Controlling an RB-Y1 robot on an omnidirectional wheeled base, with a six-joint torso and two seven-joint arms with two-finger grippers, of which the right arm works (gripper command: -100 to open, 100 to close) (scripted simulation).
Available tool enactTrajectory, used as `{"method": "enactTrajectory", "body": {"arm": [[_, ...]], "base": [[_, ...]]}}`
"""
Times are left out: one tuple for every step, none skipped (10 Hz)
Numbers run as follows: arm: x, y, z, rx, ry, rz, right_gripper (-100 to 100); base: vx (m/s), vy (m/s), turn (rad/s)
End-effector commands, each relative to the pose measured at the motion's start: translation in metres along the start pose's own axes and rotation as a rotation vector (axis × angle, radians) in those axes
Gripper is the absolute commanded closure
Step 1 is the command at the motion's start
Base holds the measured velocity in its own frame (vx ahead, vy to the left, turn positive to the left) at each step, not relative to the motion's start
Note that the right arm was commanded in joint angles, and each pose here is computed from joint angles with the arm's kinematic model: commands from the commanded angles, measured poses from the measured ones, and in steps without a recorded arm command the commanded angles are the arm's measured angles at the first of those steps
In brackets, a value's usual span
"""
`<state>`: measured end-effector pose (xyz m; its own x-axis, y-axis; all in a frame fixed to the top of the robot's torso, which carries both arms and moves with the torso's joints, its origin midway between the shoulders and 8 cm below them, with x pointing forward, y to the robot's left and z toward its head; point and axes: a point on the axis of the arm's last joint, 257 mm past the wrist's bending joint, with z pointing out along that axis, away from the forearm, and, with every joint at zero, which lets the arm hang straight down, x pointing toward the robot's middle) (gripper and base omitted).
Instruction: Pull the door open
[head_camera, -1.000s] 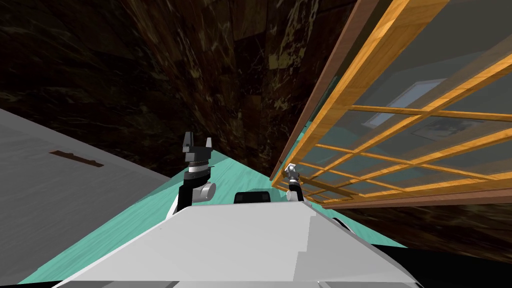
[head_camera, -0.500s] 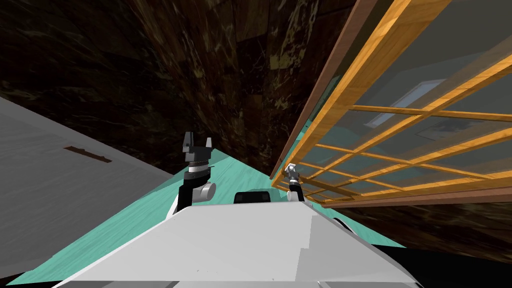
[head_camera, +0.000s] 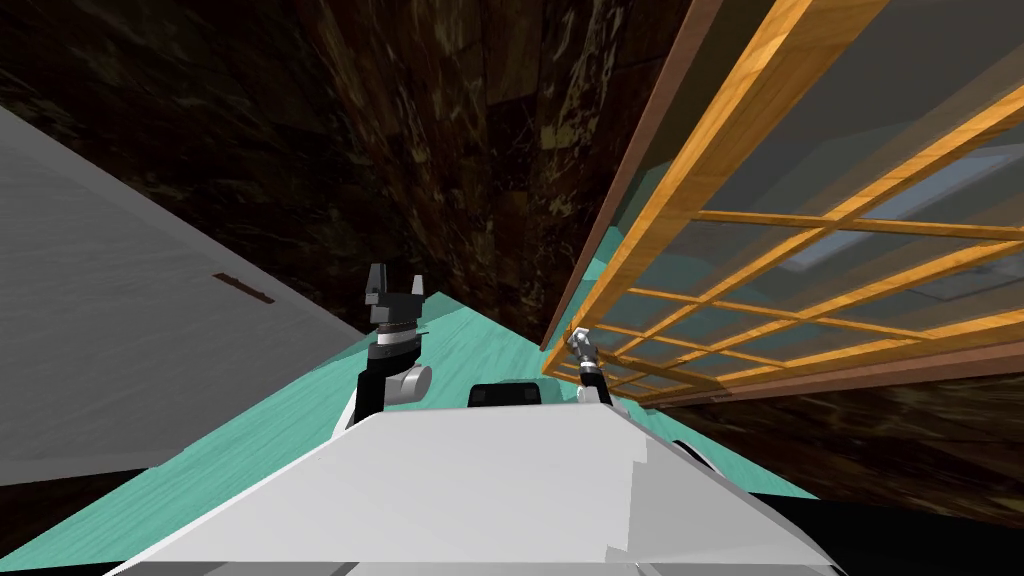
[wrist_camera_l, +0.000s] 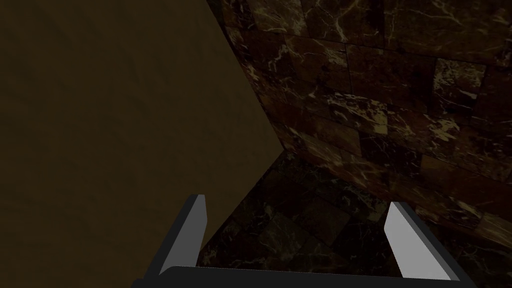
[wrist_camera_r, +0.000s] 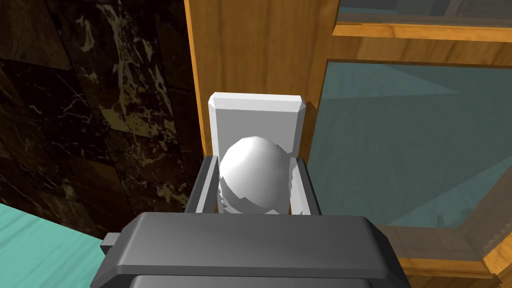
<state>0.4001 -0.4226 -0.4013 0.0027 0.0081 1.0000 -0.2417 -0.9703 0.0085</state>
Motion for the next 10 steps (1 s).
{"method": "enactTrajectory", "body": {"arm": [[0.001,-0.004,-0.0015,0.028,0.002,0.009,100],[0.001,-0.006,-0.0032,0.048,0.001,0.013,100],[0.000,-0.003,-0.0020,0.035,-0.001,0.006,100],[-0.002,-0.007,-0.0084,0.066,-0.005,0.008,100],[-0.001,-0.008,-0.0107,0.082,-0.003,0.008,100],[0.000,-0.009,-0.0133,0.099,-0.001,0.009,100],[0.000,-0.011,-0.0163,0.118,0.000,0.009,100],[0.001,-0.012,-0.0193,0.136,0.001,0.010,100],[0.001,-0.014,-0.0237,0.162,0.002,0.012,100],[0.001,-0.016,-0.0263,0.176,0.001,0.013,100]], "base": [[-0.266,0.002,0.087],[-0.260,-0.011,0.076],[-0.119,-0.008,0.024],[-0.140,-0.038,0.094],[-0.204,-0.026,0.091],[-0.218,-0.040,0.070],[-0.223,-0.043,0.081],[-0.206,-0.041,0.078],[-0.241,-0.071,0.098],[-0.256,-0.058,0.087]]}}
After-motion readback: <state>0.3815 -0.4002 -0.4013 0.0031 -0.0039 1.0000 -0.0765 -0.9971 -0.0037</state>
